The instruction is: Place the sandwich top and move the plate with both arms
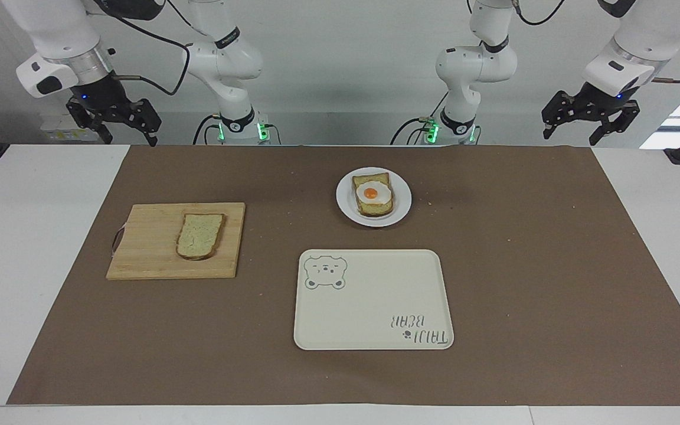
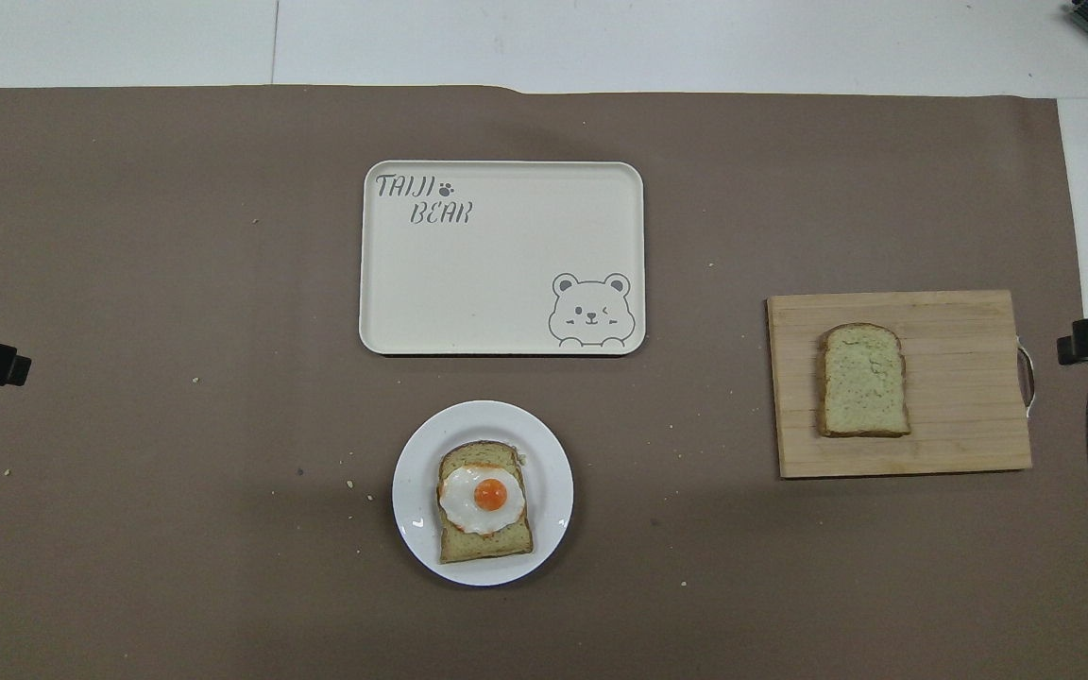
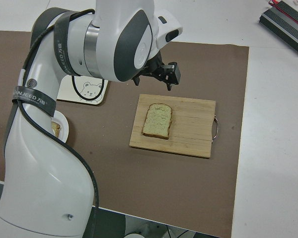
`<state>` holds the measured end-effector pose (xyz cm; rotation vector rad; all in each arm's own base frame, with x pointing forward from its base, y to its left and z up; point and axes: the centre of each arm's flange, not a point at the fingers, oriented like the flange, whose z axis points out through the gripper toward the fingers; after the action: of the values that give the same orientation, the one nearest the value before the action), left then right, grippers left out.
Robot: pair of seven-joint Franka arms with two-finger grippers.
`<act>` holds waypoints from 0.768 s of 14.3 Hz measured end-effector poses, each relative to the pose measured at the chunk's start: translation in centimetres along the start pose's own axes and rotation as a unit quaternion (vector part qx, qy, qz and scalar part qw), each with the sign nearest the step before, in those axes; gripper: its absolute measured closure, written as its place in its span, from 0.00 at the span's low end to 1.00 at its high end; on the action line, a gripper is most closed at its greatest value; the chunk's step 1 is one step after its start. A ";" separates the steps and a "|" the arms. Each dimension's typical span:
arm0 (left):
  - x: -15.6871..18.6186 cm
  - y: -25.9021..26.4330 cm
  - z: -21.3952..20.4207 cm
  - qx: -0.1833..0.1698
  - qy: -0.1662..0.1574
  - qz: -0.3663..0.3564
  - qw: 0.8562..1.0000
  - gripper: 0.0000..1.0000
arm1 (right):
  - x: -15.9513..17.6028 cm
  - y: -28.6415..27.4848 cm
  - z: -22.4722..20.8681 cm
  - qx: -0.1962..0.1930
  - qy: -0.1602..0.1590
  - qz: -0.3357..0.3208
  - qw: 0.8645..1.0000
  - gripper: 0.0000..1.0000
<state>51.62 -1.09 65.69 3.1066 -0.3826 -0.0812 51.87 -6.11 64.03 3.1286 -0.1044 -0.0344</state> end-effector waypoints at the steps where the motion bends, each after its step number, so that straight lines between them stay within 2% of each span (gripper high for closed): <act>1: 0.0 0.0 0.0 0.000 0.000 0.000 1.000 0.00 | 0.0 0.0 0.0 0.000 0.000 0.000 1.000 0.00; 11: 0.0 0.0 0.0 0.000 0.000 0.000 1.000 0.00 | -0.2 0.0 0.3 0.001 -0.006 -0.004 1.000 0.00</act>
<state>51.61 -1.12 65.67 3.1065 -0.3833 -0.0825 51.61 -6.11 63.74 3.1303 -0.0934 -0.0543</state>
